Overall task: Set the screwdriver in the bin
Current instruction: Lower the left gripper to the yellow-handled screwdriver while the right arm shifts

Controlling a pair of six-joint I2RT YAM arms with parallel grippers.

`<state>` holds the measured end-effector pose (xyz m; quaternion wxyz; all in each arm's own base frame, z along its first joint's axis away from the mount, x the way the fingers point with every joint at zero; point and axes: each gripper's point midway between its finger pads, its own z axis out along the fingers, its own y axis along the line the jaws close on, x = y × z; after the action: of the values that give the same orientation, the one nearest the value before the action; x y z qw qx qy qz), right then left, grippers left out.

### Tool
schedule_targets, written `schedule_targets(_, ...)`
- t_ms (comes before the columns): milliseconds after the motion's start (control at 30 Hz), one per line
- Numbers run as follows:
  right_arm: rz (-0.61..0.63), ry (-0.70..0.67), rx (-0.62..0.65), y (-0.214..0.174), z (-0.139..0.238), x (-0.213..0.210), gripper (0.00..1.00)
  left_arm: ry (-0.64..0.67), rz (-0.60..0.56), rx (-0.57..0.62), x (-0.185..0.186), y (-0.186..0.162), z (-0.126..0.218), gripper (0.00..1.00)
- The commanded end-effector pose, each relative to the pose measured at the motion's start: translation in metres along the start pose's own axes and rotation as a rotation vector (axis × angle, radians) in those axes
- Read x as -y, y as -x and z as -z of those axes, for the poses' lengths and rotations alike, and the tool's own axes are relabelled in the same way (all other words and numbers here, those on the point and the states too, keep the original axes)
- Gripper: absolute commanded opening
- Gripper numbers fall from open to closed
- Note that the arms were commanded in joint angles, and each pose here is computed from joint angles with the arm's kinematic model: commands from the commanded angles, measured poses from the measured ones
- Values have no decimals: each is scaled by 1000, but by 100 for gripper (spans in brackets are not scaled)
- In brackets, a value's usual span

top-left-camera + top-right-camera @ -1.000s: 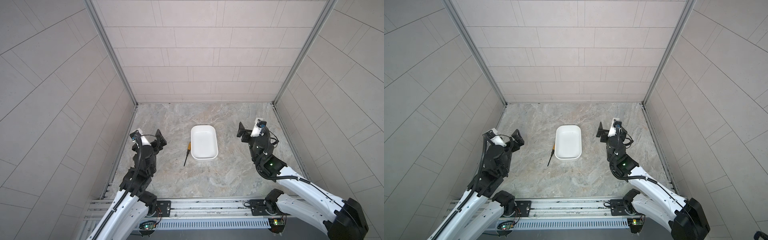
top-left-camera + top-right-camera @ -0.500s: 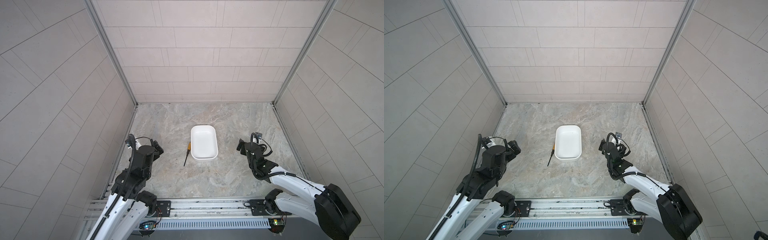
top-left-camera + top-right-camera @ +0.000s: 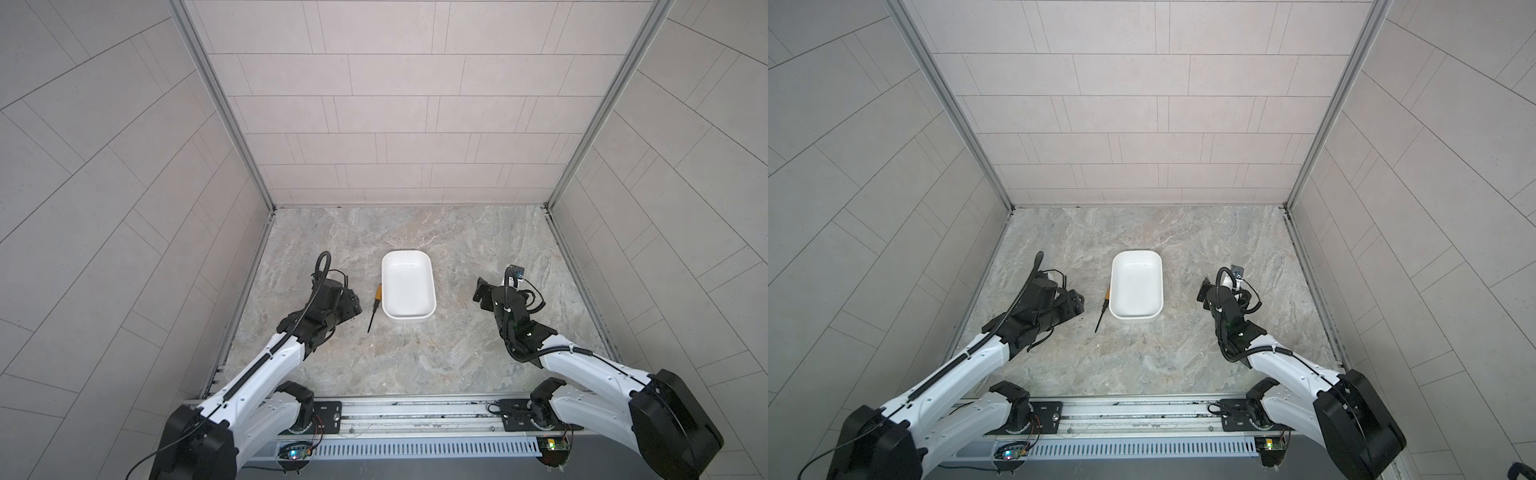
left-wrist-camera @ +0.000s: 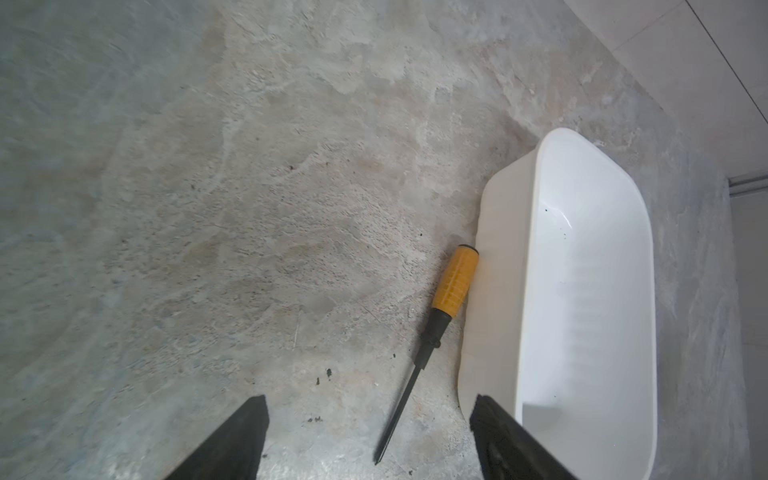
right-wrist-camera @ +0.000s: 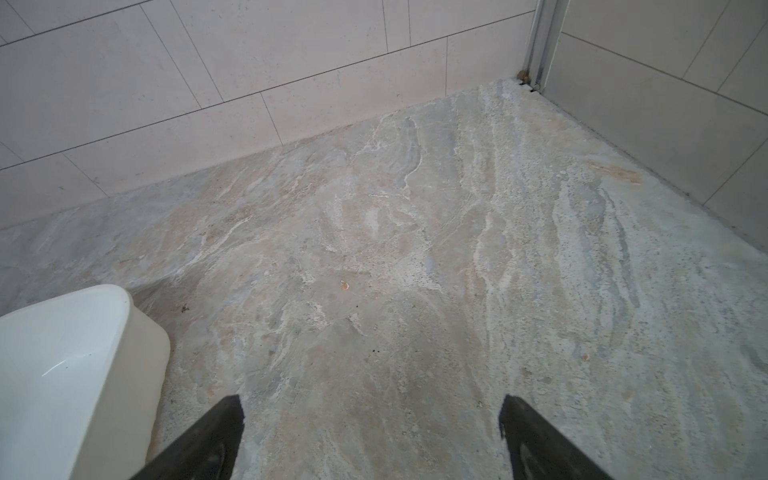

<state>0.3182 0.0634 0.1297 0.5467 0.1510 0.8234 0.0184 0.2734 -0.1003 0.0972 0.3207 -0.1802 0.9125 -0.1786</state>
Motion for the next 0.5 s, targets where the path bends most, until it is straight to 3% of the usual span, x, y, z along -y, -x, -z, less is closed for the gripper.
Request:
schedule_targets(0,26,49,-19,6,-2,-15,94,-105,-49,-10,23,3,-11,83)
schedule_targets(467,11,28,-5,5,0,-8,80,-94,-140,-167,28,-21,-53,55)
